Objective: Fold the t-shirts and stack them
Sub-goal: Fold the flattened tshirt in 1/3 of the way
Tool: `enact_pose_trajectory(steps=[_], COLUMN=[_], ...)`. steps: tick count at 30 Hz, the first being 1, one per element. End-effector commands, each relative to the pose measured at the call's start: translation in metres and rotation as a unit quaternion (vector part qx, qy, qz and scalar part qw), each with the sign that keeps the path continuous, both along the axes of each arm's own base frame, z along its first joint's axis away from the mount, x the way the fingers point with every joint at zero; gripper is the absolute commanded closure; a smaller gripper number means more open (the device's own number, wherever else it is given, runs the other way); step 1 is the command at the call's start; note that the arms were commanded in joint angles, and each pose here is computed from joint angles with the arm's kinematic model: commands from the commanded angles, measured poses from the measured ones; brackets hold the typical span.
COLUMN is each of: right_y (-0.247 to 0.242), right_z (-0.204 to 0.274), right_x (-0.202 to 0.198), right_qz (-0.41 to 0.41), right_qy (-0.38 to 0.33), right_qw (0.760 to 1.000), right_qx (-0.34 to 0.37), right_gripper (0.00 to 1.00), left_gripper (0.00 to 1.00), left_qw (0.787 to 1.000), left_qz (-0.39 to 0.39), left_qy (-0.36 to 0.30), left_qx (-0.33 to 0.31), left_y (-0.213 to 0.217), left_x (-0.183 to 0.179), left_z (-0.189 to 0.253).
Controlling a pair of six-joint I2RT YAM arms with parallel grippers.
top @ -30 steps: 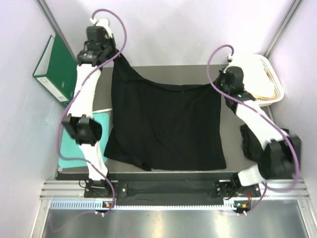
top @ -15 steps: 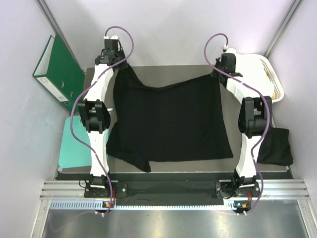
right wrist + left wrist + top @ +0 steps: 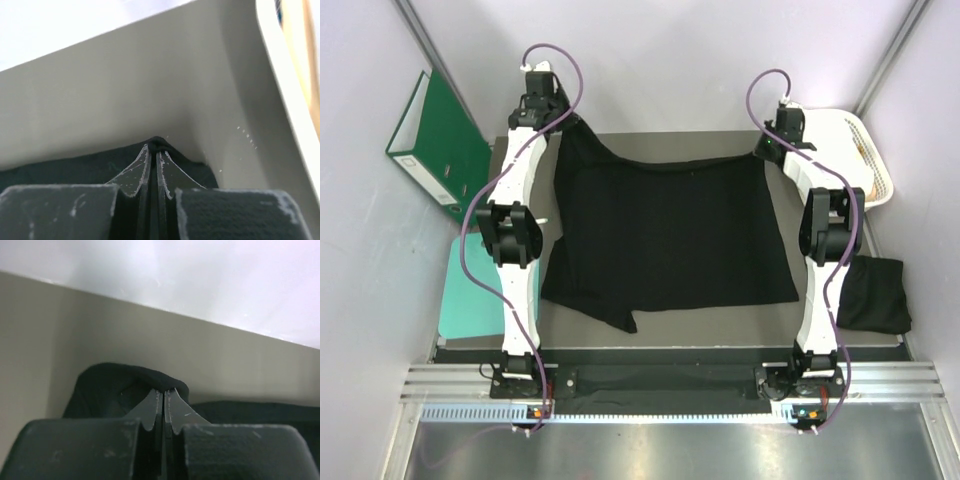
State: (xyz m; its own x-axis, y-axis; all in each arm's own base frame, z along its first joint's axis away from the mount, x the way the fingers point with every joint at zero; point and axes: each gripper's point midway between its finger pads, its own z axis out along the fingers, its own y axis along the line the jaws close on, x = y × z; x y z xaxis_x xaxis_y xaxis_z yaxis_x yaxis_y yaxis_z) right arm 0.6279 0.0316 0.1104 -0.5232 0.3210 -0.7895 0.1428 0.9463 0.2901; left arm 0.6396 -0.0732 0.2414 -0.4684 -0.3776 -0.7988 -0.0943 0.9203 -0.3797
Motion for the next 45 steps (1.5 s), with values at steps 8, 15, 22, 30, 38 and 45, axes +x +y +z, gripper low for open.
enact_pose_trajectory(steps=[8, 15, 22, 30, 38, 45], right_y=[0.016, 0.020, 0.000, 0.000, -0.001, -0.005], right_z=[0.057, 0.053, 0.056, 0.034, 0.002, -0.021], right_x=[-0.027, -0.062, -0.084, -0.114, -0.133, -0.149], right_qz=[0.030, 0.037, 0.023, 0.024, 0.024, 0.018], right_qy=[0.003, 0.041, 0.065, 0.116, 0.169, 0.209], right_qw=[0.998, 0.996, 0.995, 0.991, 0.983, 0.976], right_qx=[0.063, 0.073, 0.071, 0.069, 0.064, 0.055], right_gripper=[1.00, 1.00, 1.00, 1.00, 1.00, 1.00], left_gripper=[1.00, 1.00, 1.00, 1.00, 1.00, 1.00], left_qw=[0.997, 0.995, 0.990, 0.985, 0.981, 0.976], left_qz=[-0.008, -0.014, -0.033, -0.027, -0.025, -0.036], left_qy=[0.058, 0.065, 0.095, 0.144, 0.161, 0.189], left_qx=[-0.055, -0.077, -0.095, -0.089, -0.101, -0.107], left_y=[-0.006, -0.011, -0.018, -0.014, -0.015, -0.019], left_x=[-0.046, -0.067, -0.095, -0.131, -0.152, -0.173], left_z=[0.011, 0.034, 0.045, 0.040, 0.049, 0.050])
